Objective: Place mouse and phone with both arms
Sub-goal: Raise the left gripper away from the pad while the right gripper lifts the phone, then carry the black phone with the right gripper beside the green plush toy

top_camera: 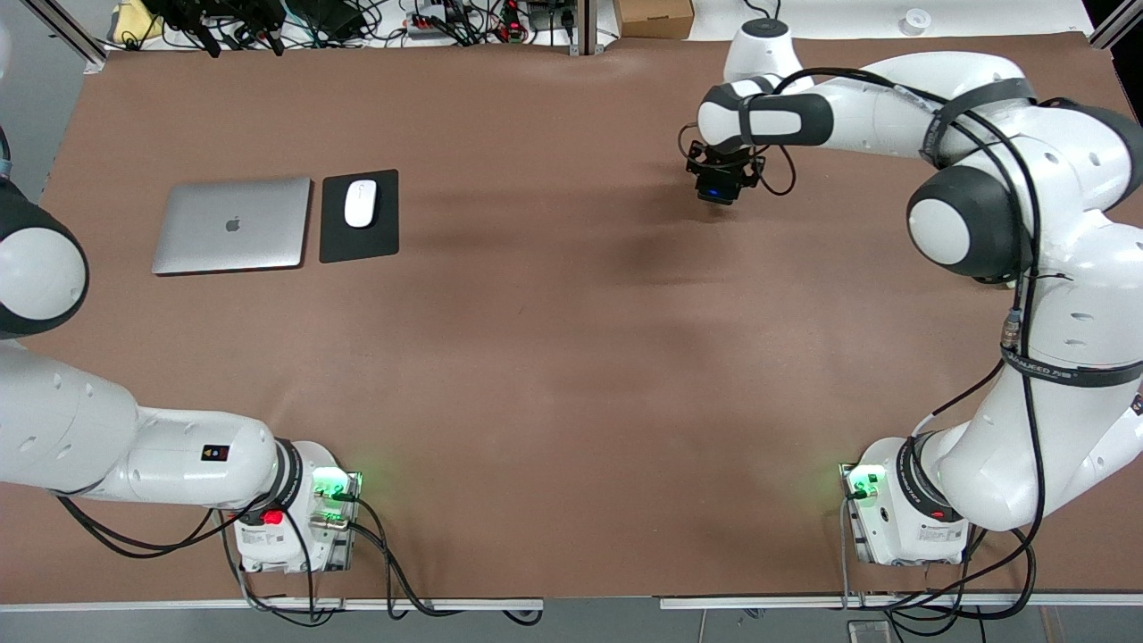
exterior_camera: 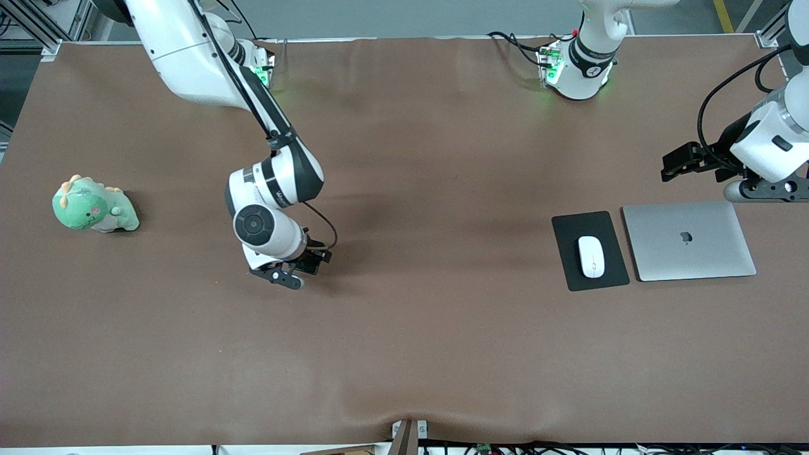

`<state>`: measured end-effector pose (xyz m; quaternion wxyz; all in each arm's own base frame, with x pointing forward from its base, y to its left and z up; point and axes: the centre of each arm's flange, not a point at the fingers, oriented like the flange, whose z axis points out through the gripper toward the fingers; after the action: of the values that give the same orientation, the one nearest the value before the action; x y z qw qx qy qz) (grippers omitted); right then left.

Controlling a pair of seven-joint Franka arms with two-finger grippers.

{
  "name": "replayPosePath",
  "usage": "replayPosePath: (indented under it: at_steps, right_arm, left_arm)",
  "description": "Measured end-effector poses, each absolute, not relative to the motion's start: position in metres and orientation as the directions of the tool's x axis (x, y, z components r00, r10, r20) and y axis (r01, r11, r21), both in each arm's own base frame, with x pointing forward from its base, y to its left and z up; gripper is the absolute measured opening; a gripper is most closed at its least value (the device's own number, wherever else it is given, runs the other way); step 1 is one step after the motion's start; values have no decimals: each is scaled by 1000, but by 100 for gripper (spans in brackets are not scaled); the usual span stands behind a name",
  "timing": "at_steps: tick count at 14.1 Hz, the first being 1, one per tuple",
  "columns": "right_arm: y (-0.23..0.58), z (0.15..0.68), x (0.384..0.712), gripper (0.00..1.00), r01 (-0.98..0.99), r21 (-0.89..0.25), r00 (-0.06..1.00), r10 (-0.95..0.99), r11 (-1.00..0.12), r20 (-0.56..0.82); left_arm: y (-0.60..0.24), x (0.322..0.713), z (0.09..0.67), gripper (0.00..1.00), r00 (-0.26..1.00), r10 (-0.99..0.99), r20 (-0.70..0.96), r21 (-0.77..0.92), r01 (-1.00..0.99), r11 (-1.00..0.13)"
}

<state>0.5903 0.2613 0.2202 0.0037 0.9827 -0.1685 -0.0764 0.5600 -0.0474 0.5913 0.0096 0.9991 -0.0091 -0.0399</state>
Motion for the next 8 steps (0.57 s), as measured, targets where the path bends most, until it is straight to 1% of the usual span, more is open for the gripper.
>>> replayPosePath:
  at_steps: [3, 8]
  right_arm:
    - [232, 224, 582, 81, -283, 39, 944, -285, -958, -166]
    - [159, 223, 575, 81, -210, 48, 957, -216, -976, -196]
  left_arm:
    - [-37, 561, 591, 100, 997, -17, -79, 21, -16, -1000]
    - [-34, 561, 593, 100, 997, -21, -70, 22, -19, -1000]
